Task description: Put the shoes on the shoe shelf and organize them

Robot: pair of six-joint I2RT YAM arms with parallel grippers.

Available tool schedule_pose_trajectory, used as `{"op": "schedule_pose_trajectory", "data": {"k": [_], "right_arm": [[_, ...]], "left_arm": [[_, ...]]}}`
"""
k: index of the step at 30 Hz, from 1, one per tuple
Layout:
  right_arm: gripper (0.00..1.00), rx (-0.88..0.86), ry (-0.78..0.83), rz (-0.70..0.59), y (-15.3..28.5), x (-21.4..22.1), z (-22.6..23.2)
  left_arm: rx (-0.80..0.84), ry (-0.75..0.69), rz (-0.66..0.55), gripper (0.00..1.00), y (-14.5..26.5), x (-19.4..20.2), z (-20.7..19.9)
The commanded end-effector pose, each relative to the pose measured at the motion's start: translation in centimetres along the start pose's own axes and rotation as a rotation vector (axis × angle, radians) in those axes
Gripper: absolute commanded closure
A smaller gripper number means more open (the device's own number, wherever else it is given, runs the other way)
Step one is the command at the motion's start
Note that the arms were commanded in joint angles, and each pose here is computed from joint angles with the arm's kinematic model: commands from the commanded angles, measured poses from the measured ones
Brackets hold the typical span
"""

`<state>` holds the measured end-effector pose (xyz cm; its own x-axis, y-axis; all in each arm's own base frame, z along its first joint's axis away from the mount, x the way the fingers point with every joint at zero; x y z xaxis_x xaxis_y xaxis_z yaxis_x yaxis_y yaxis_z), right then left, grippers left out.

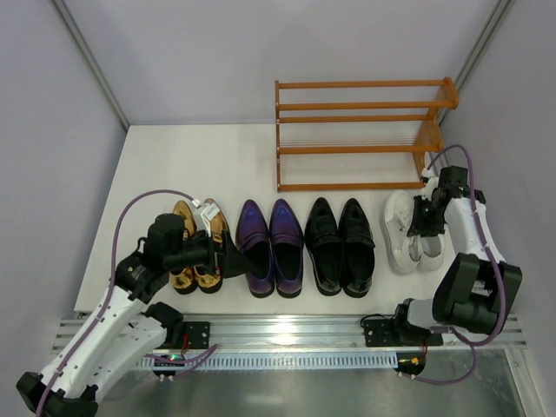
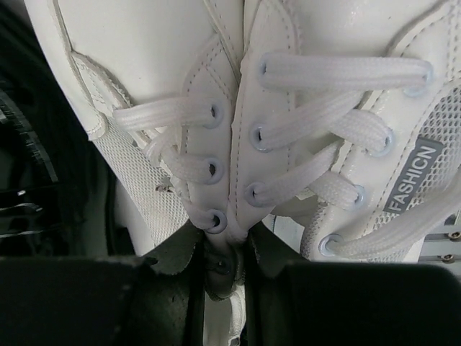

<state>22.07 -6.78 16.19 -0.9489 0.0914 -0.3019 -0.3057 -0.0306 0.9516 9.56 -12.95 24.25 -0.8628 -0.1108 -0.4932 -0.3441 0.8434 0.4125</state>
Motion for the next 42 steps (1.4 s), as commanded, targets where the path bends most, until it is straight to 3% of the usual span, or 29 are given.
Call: {"op": "schedule_pose_trajectory", "data": {"k": [1, 10, 30, 42], "right_arm": [[0.96, -0.023, 0.034, -0.233, 4.1, -1.9, 1.7], [0.96, 0.021, 0.052, -0.339, 4.9, -4.2, 2.6], [0.96, -0.030, 0.085, -0.441, -3.3, -14.2, 4.0], [0.96, -0.067, 0.131, -0.512, -2.4, -15.7, 4.9]], "left_arm": [[-0.019, -0.029, -0.010, 0.00, 0.2, -0.7, -0.4], [-0.065, -0.046, -0.061, 0.00, -0.3, -2.3, -0.6], [-0.128, 0.014, -0.132, 0.01, -2.1, -4.8, -0.4], [-0.114, 0.068, -0.153, 0.00, -2.9, -5.5, -0.5]]}}
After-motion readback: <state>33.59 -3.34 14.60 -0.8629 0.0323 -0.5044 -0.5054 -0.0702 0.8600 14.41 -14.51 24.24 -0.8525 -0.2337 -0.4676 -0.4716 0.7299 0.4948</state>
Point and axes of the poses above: each gripper's point midway between its finger pads, its own y axis back along the fingers, its own z axis along the line the jaws close on, x = y × z, the point moved 9 cm from there along y, back along the fingers, and after that the axes turned 6 degrees about y, right-handed, at the moved point
